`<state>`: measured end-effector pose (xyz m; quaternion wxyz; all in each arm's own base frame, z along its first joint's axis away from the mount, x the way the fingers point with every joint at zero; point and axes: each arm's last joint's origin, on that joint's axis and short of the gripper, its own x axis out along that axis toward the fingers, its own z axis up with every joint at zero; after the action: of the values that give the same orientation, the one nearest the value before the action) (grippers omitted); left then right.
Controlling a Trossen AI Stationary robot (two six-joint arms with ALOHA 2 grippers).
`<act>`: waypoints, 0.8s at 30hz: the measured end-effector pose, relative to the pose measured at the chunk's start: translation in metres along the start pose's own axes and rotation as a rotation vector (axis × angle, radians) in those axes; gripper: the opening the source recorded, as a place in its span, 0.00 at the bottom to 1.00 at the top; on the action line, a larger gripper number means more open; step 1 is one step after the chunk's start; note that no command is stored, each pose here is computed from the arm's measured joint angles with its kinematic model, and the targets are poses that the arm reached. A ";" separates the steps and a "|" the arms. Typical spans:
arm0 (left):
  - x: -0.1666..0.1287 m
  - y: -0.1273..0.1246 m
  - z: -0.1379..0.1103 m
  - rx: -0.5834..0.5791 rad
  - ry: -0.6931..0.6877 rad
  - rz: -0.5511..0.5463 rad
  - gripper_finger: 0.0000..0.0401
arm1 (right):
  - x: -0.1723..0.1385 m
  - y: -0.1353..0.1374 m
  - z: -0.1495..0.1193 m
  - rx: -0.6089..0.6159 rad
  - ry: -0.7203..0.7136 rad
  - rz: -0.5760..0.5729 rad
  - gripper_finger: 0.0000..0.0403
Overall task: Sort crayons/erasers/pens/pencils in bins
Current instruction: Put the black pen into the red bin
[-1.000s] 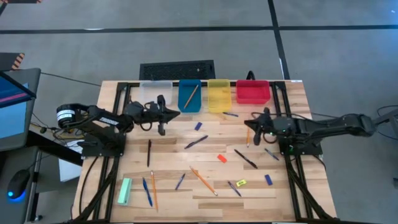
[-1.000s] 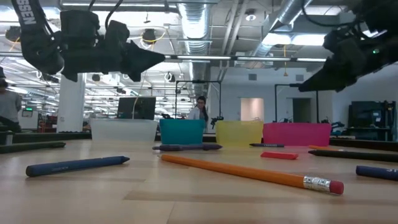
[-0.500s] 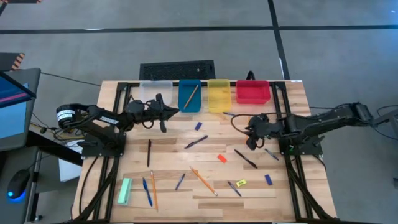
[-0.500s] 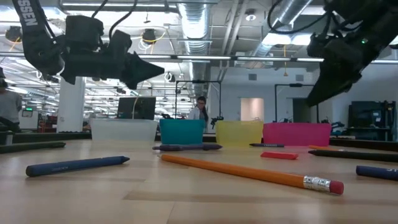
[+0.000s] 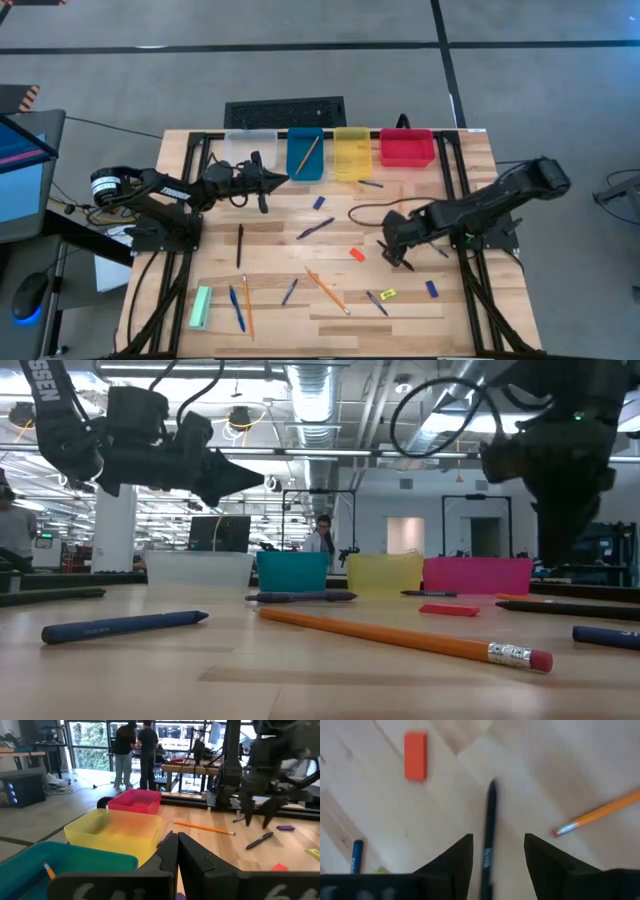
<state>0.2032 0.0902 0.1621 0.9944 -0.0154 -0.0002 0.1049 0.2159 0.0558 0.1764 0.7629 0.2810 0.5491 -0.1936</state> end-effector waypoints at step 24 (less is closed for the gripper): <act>0.000 0.000 -0.003 -0.014 0.034 0.000 0.00 | 0.051 0.020 -0.001 0.020 0.168 -0.203 0.31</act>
<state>0.2030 0.0901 0.1586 0.9941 -0.0243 0.0160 0.1044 0.2437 0.0721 0.1324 0.6877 0.2472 0.6348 -0.2510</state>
